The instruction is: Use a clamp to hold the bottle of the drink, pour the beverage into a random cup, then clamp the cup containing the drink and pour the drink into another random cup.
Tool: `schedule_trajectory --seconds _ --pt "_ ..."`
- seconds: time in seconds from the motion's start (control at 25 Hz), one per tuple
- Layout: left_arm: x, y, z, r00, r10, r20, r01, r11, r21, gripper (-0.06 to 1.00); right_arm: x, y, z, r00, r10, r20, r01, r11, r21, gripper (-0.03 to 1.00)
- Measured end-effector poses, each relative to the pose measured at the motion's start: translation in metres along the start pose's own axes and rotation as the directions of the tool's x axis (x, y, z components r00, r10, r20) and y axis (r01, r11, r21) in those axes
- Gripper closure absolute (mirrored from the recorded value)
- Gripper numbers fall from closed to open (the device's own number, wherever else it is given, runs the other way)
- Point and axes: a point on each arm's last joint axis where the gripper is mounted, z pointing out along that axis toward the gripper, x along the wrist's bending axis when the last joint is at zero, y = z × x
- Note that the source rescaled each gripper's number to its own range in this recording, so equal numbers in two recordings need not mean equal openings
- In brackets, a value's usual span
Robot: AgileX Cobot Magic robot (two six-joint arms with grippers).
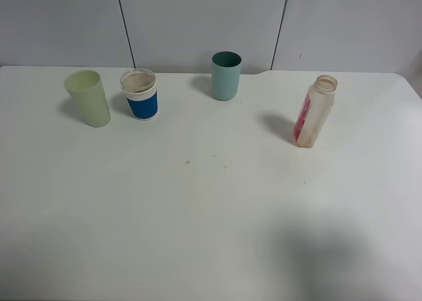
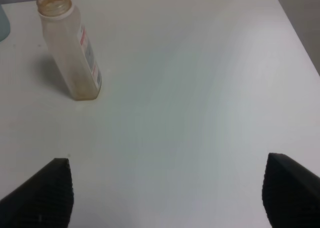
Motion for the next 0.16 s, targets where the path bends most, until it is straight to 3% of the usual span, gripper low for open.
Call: schedule_trajectory --seconds 0.16 --pt "0.0000 0.0000 0.0000 1.000 0.000 0.000 0.000 1.000 0.000 -0.03 0.0000 0.0000 0.0000 1.000 0.000 0.000 0.000 1.000 0.000 0.37"
